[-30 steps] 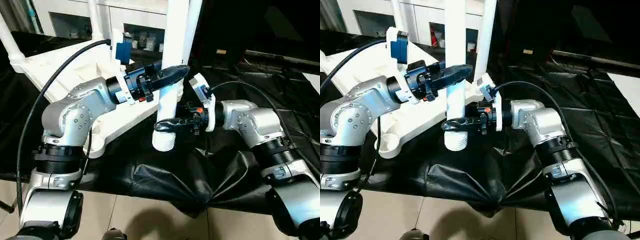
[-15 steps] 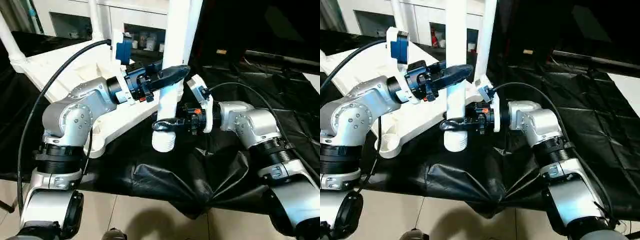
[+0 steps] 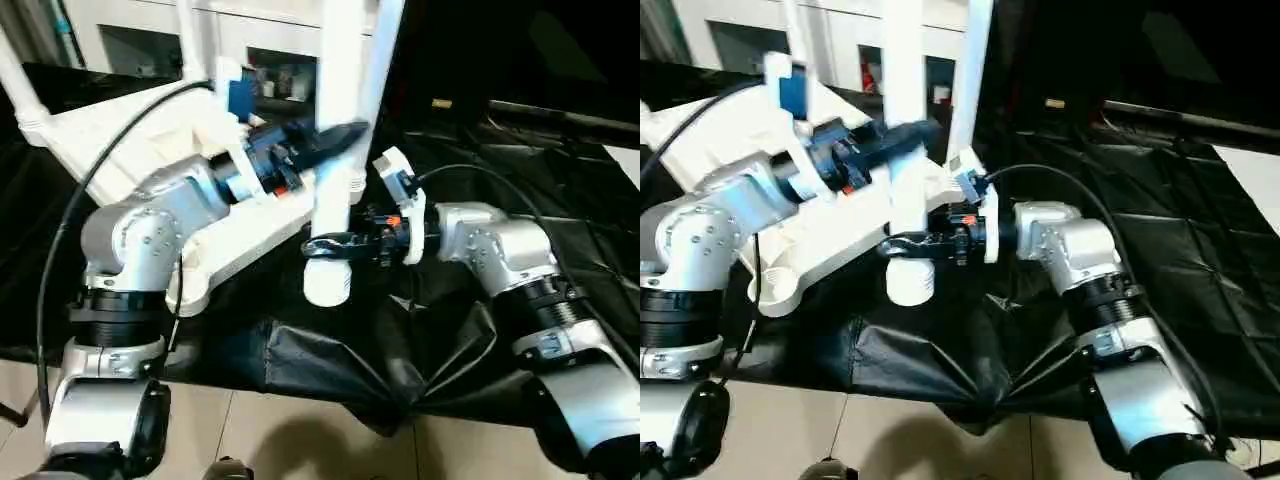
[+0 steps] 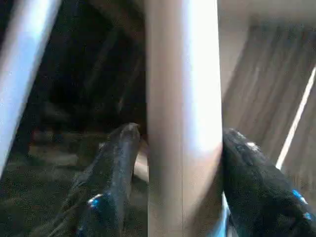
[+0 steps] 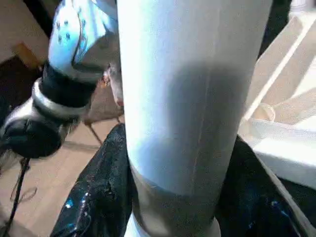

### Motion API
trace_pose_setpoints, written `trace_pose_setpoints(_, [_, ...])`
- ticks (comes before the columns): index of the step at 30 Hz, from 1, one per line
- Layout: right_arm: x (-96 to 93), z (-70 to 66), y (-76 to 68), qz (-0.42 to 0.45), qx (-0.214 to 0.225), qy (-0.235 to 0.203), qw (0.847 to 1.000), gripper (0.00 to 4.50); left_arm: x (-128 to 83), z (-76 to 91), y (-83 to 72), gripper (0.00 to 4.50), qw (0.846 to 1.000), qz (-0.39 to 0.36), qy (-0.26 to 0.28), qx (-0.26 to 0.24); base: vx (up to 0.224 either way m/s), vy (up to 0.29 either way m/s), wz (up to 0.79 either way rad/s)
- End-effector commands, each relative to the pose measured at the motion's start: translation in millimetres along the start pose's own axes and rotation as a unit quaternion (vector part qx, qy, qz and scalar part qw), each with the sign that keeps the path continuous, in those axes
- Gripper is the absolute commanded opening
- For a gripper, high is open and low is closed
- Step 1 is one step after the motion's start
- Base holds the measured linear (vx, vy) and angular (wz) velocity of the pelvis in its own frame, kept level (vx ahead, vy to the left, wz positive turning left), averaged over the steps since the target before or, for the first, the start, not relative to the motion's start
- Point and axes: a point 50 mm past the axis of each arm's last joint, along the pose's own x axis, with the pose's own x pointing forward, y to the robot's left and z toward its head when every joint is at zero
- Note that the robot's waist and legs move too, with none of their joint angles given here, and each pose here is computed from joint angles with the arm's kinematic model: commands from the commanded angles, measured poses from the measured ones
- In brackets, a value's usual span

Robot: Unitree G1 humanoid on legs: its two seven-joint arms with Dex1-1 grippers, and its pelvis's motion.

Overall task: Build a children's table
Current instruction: Pick table leg, then rotate table base

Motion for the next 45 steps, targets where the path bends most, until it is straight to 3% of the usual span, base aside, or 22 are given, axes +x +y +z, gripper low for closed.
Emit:
trace_pose_setpoints(1, [-9.2, 11.3, 2.5, -0.011, -0.010, -0.055, 0.998, 1.86, -3, 10.9, -0.2, 2.84, 0.997, 0.000, -0.069, -0.023, 0.000, 0.000, 0.00])
trace_pose_setpoints(5, [-14.4, 14.6, 2.9, -0.030, -0.015, -0.087, 0.996, 1.86, -7, 17.0, 1.3, 2.84, 0.990, 0.006, -0.130, -0.057, 0.000, 0.000, 0.00])
trace_pose_setpoints(6, [-20.4, 14.5, -1.0, -0.090, -0.035, -0.101, 0.990, 1.86, -17, 22.7, 8.0, 2.84, 0.982, 0.045, -0.172, -0.063, 0.000, 0.000, 0.00])
trace_pose_setpoints(8, [-26.9, 9.7, -9.5, -0.172, -0.052, -0.096, 0.979, 1.86, -30, 21.2, 18.6, 2.84, 0.980, 0.121, -0.157, -0.026, 0.000, 0.000, 0.00])
trace_pose_setpoints(9, [-34.7, 3.9, -17.4, -0.249, -0.072, -0.089, 0.962, 1.86, -43, 14.0, 29.6, 2.84, 0.973, 0.206, -0.096, 0.041, 0.000, 0.000, 0.00])
trace_pose_setpoints(10, [-34.7, 3.9, -17.4, -0.249, -0.072, -0.089, 0.962, 1.86, -43, 14.0, 29.6, 2.84, 0.973, 0.206, -0.096, 0.041, 0.000, 0.000, 0.00])
trace_pose_setpoints(11, [-48.0, -5.7, -27.5, -0.368, -0.110, -0.064, 0.921, 1.86, -70, -4.1, 46.9, 2.84, 0.934, 0.319, 0.038, 0.158, 0.000, 0.000, 0.00])
trace_pose_setpoints(12, [-52.8, -9.4, -28.2, -0.408, -0.136, -0.060, 0.901, 1.86, -85, -11.7, 52.7, 2.84, 0.908, 0.356, 0.088, 0.203, 0.000, 0.000, 0.00])
trace_pose_setpoints(14, [-56.2, -13.3, -22.9, -0.425, -0.155, -0.089, 0.887, 1.86, -106, -19.3, 57.2, 2.84, 0.879, 0.389, 0.130, 0.244, 0.000, 0.000, 0.00])
trace_pose_setpoints(16, [-61.9, -37.8, -12.5, -0.485, -0.161, -0.064, 0.857, 1.86, -132, -24.7, 62.9, 2.84, 0.839, 0.432, 0.165, 0.286, 0.000, 0.000, 0.00])
trace_pose_setpoints(17, [-63.7, -44.2, -9.5, -0.497, -0.166, -0.054, 0.850, 1.86, -133, -26.4, 62.8, 2.84, 0.835, 0.431, 0.167, 0.298, 0.000, 0.000, 0.00])
trace_pose_setpoints(20, [-63.4, -63.1, 0.7, -0.515, -0.143, -0.070, 0.842, 1.86, -132, -29.6, 66.3, 2.84, 0.841, 0.433, 0.143, 0.292, 0.000, 0.000, 0.00])
trace_pose_setpoints(21, [-63.9, -72.4, 4.8, -0.527, -0.125, -0.086, 0.836, 1.86, -134, -31.6, 70.0, 2.84, 0.848, 0.445, 0.118, 0.264, 0.000, 0.000, 0.00])
trace_pose_setpoints(22, [-66.1, -82.6, 9.5, -0.543, -0.104, -0.100, 0.827, 1.86, -139, -32.7, 79.4, 2.84, 0.838, 0.467, 0.120, 0.253, 0.000, 0.000, 0.00])
trace_pose_setpoints(25, [-66.6, -82.6, 13.4, -0.547, -0.106, -0.105, 0.824, 1.86, -152, -25.3, 90.0, 2.84, 0.787, 0.498, 0.194, 0.308, 0.000, 0.000, 0.00])
trace_pose_setpoints(27, [-65.2, -78.8, 15.5, -0.535, -0.115, -0.103, 0.831, 1.86, -165, -11.2, 95.7, 2.84, 0.750, 0.538, 0.210, 0.322, 0.000, 0.000, 0.00])
trace_pose_setpoints(28, [-64.6, -77.5, 16.5, -0.529, -0.122, -0.094, 0.834, 1.86, -176, -3.0, 98.0, 2.84, 0.722, 0.564, 0.219, 0.334, 0.000, 0.000, 0.00])
trace_pose_setpoints(32, [-67.9, -70.9, 17.4, -0.532, -0.142, -0.076, 0.831, 1.86, -212, 9.8, 96.1, 2.84, 0.660, 0.615, 0.248, 0.354, 0.000, 0.000, 0.00])
trace_pose_setpoints(35, [-71.1, -68.1, 16.2, -0.536, -0.144, -0.076, 0.828, 1.86, -219, 4.7, 95.6, 2.84, 0.662, 0.603, 0.273, 0.351, 0.000, 0.000, 0.00])
trace_pose_setpoints(41, [-73.2, -64.6, 12.7, -0.528, -0.154, -0.057, 0.833, 1.86, -231, -31.2, 93.3, 2.84, 0.691, 0.536, 0.393, 0.282, 0.000, 0.000, 0.00])
trace_pose_setpoints(43, [-73.1, -64.1, 12.3, -0.526, -0.157, -0.053, 0.834, 1.86, -231, -36.5, 92.4, 2.84, 0.694, 0.525, 0.413, 0.271, 0.000, 0.000, 0.00])
trace_pose_setpoints(45, [-73.0, -61.6, 11.9, -0.523, -0.167, -0.047, 0.834, 1.86, -227, -49.5, 86.7, 2.84, 0.712, 0.485, 0.451, 0.232, 0.000, 0.000, 0.00])
